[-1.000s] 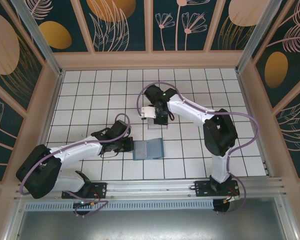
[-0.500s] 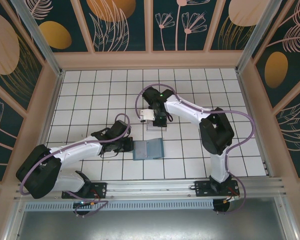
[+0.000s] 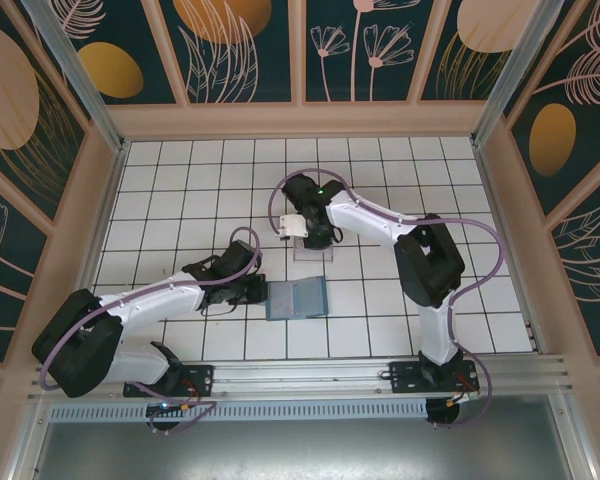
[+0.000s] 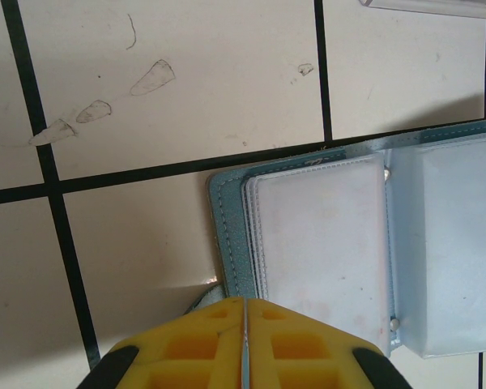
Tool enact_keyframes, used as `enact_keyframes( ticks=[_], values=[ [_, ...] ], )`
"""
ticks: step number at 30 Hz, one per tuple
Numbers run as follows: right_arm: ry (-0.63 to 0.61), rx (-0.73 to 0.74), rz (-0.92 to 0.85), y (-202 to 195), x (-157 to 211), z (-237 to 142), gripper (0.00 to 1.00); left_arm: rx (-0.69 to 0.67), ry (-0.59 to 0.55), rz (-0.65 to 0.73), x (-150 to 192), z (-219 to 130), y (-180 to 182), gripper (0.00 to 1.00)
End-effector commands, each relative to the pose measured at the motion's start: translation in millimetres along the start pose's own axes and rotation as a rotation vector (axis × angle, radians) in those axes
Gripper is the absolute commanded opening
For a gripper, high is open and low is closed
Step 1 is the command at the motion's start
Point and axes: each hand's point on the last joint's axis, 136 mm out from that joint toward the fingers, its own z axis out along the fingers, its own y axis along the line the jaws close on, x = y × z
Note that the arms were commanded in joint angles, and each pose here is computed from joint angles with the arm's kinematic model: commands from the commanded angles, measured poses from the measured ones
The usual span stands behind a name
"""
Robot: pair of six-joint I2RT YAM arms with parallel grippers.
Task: Take the credit cards out of the card holder
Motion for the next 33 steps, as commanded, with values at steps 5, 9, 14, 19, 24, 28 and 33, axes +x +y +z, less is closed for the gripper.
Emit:
enact_keyframes(
  ticks=[5,9,14,19,24,28,33],
  values=[
    [0.004,0.116,-0.003,-16,5,-12,0.44,-0.012,-0.004,0.007,-2,-2,-1,0.11],
    [0.004,0.196,0.019,-31,5,-20,0.45,-0.013,-0.007,0.009,-4,-3,-2,0.11],
    [-0.110,0.231,0.136,-41,-12,-48,0.45,-0.021,-0.026,0.008,-7,-6,-1,0.11],
    [-0.279,0.172,0.411,-42,-36,-73,0.40,-0.048,-0.045,0.011,-11,-9,6,0.11],
    [-0.402,0.045,0.720,-25,-61,-85,0.35,-0.050,-0.071,-0.006,-18,-14,12,0.13],
    [-0.363,-0.046,1.004,-7,-64,-76,0.30,-0.071,-0.099,-0.019,-24,-18,20,0.16],
    [-0.292,-0.161,1.179,39,-68,-60,0.21,-0.073,-0.117,-0.043,-29,-19,30,0.17]
  ],
)
